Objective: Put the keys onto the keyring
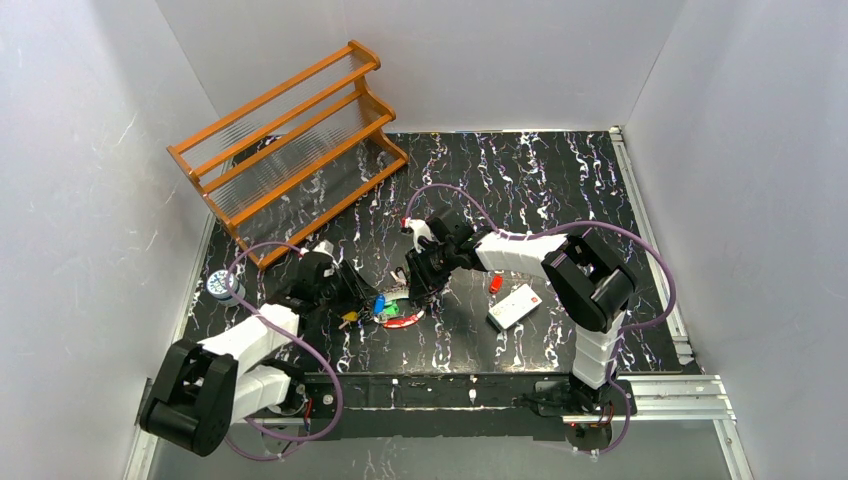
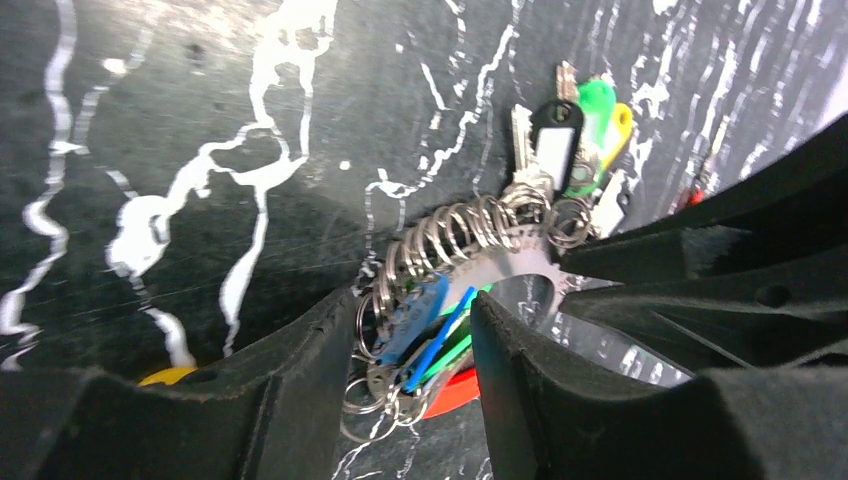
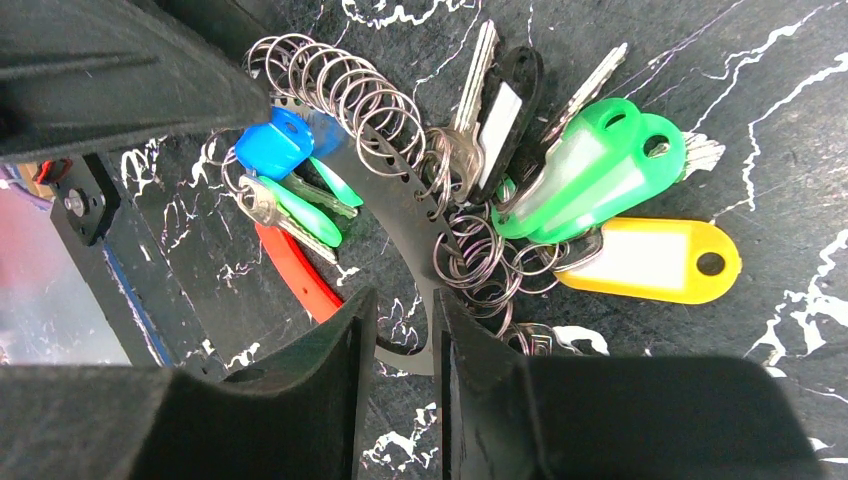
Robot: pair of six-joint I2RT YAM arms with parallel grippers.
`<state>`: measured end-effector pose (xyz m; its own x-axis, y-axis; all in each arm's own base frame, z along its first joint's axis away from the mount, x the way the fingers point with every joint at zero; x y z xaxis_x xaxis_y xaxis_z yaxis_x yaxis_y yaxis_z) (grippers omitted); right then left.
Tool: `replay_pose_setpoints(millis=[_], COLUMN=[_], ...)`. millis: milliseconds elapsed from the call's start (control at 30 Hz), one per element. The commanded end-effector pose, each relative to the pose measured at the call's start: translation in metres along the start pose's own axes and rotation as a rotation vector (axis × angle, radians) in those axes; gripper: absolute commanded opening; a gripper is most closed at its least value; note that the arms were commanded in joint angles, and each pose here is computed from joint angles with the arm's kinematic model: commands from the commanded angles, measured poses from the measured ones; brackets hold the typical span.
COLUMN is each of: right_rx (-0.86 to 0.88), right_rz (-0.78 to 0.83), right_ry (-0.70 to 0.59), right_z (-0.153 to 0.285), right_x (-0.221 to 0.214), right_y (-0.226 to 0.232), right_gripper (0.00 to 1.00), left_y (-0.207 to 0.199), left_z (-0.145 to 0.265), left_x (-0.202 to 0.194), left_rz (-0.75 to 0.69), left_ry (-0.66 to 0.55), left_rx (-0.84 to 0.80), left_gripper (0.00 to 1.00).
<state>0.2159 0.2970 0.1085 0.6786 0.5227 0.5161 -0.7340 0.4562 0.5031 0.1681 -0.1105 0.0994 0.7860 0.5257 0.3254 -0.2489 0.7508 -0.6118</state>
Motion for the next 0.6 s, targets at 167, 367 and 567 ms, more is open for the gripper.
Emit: replay_pose_setpoints(millis=[167,367,567], right_rx=[0.020,0.019,0.020], right_rz=[0.011,0.014,0.023], right_ry=[-0.019,-0.023,-0.038], right_z=[-0.003,-0.002,0.001], right_x=[0.009,0.009,0.012], right_y=[0.003,0.003,0.005], right_gripper=[0.35,0.35,0.35], left_y=[-0.014,-0.039,-0.042], left_z=[-0.004,0.008,0.015], left_x=[-0.009,0.010,0.011], left_rz=[0.114,0.075,0.062], left_ry=[0.090,0.007,-0.035], left_rx=[-0.184,-0.283,-0.335], left_gripper=[0.44,0.42,0.40])
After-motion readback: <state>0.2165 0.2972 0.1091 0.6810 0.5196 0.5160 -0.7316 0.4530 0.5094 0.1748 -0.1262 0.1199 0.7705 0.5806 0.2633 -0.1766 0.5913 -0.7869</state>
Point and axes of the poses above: each gripper's point midway between its finger pads, its own z axis back along the fingers, its own y axis along the line the jaws close on, x = y × z, the point moved 10 cm from there along z, back along the fingers, and after that the axes turned 3 degrees about z, right-handed, at the moved point
